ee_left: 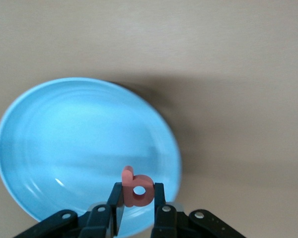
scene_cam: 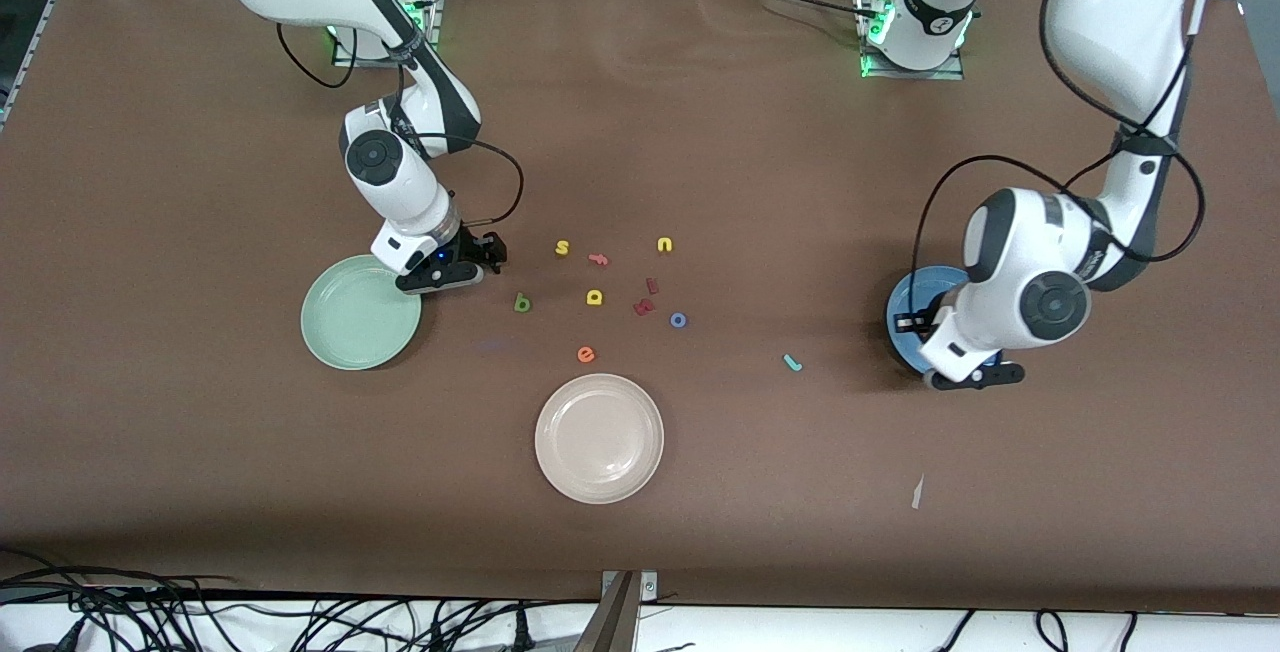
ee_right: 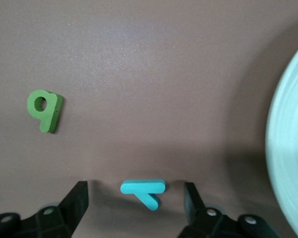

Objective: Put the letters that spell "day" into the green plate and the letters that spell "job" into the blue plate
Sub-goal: 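Drop the pink b on the blue plate while the right gripper grasps the y, then grasp the teal 1 with the left gripper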

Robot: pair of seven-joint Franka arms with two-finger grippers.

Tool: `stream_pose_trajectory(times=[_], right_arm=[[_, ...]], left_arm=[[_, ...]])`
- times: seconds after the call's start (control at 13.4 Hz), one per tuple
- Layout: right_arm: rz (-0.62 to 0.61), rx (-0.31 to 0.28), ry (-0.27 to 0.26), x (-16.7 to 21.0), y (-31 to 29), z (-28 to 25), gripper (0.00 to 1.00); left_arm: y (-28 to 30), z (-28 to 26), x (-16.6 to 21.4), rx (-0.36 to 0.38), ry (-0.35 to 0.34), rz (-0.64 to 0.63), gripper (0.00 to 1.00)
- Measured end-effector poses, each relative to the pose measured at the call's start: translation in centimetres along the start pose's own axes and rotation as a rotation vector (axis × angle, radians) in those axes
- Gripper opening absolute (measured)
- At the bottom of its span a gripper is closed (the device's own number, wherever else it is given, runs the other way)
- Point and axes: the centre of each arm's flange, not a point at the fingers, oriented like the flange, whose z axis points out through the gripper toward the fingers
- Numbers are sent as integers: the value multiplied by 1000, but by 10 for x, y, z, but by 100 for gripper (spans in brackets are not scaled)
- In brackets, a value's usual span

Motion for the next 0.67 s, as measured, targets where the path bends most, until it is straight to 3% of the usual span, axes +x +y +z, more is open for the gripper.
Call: stream_pose_trajectory(times=[0.07, 0.15, 0.3, 0.37, 0.6, 0.67], right_arm=[[0, 0, 0, 0, 0, 0, 85], [0, 1, 2, 0, 0, 1, 78], [0, 1, 5, 0, 0, 1, 73], [1, 1, 6, 1, 1, 0, 66], [1, 2, 13, 1, 1, 0, 60], [0, 2, 17, 2, 1, 0, 52]], left_arm=[[-11, 11, -7, -8, 30, 10, 28], [-18, 23, -15, -12, 50, 20, 28], [-23, 34, -26, -12, 55, 29, 32], [-22, 30, -26, -13, 61, 27, 42], [-2, -1, -19, -30, 75, -73, 75], [18, -10, -16, -34, 76, -125, 84]])
